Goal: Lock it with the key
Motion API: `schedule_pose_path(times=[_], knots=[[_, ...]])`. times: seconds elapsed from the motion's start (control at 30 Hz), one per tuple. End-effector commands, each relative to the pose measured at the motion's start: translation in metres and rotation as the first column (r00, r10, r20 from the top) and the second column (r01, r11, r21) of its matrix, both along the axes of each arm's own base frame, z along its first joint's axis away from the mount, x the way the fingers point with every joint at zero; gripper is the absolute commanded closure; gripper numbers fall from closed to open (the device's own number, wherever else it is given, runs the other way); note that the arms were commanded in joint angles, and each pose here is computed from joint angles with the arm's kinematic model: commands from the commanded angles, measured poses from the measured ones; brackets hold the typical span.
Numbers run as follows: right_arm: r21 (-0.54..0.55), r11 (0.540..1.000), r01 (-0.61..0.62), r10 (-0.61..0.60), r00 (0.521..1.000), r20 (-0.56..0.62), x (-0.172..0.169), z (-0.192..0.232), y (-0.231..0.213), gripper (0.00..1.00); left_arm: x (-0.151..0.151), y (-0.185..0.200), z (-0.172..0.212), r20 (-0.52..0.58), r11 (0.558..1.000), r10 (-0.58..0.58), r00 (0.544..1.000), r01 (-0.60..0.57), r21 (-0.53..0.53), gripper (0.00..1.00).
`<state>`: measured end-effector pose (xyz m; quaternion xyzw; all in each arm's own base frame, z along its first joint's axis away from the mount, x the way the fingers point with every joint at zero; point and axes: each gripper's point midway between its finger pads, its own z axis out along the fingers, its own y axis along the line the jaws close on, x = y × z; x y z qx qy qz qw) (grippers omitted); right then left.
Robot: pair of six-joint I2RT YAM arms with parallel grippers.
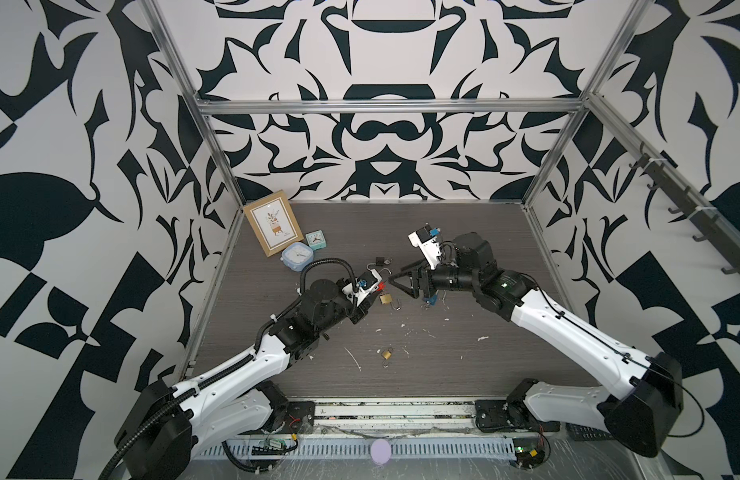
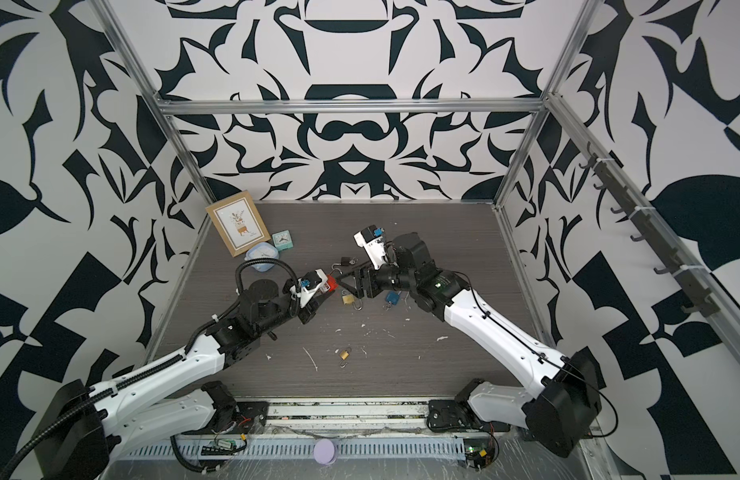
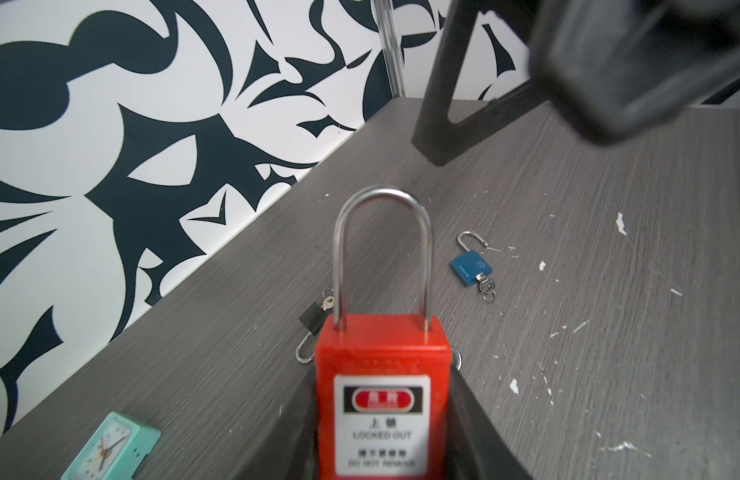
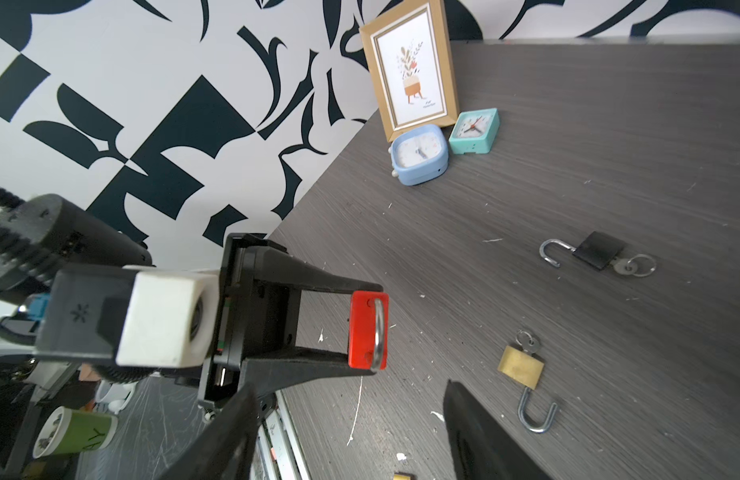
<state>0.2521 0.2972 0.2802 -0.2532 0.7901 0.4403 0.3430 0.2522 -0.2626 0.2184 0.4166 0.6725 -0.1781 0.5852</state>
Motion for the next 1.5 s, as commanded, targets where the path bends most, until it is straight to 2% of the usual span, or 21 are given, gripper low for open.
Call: schedule_pose_path(times=[0.0, 0.03, 0.13, 0.3, 0.33, 0.5, 0.67, 0.9, 1.47], knots=[[0.023, 0.996, 0.092, -0.094, 0.985, 0.143, 0.008, 0.022, -0.018, 0.23, 0.007, -0.005, 0.033, -0.026, 0.981, 0.039, 0.999, -0.043, -0.188, 0.89], [0.051, 0.99, 0.131, -0.139, 0.968, 0.208, 0.008, 0.029, -0.027, 0.22, 0.017, -0.003, 0.04, -0.116, 0.956, 0.092, 0.989, -0.121, -0.267, 0.86], [0.101, 0.985, 0.139, -0.163, 0.939, 0.304, 0.003, 0.033, -0.035, 0.2, 0.033, 0.004, 0.047, -0.244, 0.919, 0.184, 0.952, -0.255, -0.301, 0.88], [0.184, 0.978, 0.097, -0.165, 0.901, 0.4, -0.009, 0.033, -0.039, 0.17, 0.039, 0.003, 0.074, -0.308, 0.89, 0.167, 0.936, -0.278, -0.362, 0.97], [0.185, 0.98, 0.079, -0.148, 0.905, 0.399, -0.011, 0.031, -0.037, 0.16, 0.039, 0.002, 0.08, -0.318, 0.881, 0.154, 0.935, -0.275, -0.384, 1.0], [0.185, 0.982, -0.022, -0.042, 0.941, 0.335, -0.02, 0.025, -0.021, 0.16, 0.045, 0.008, 0.093, -0.41, 0.833, 0.115, 0.905, -0.313, -0.457, 1.0], [0.261, 0.962, -0.074, 0.005, 0.967, 0.256, -0.014, 0.024, -0.002, 0.17, 0.051, 0.017, 0.1, -0.49, 0.781, 0.067, 0.869, -0.351, -0.516, 1.0], [0.317, 0.942, -0.106, 0.03, 0.971, 0.236, -0.003, 0.024, 0.023, 0.2, 0.046, 0.011, 0.102, -0.512, 0.791, 0.005, 0.859, -0.316, -0.523, 1.0], [0.337, 0.934, -0.119, 0.052, 0.979, 0.199, 0.02, 0.015, 0.056, 0.24, 0.051, 0.01, 0.091, -0.562, 0.782, 0.01, 0.827, -0.357, -0.512, 1.0]])
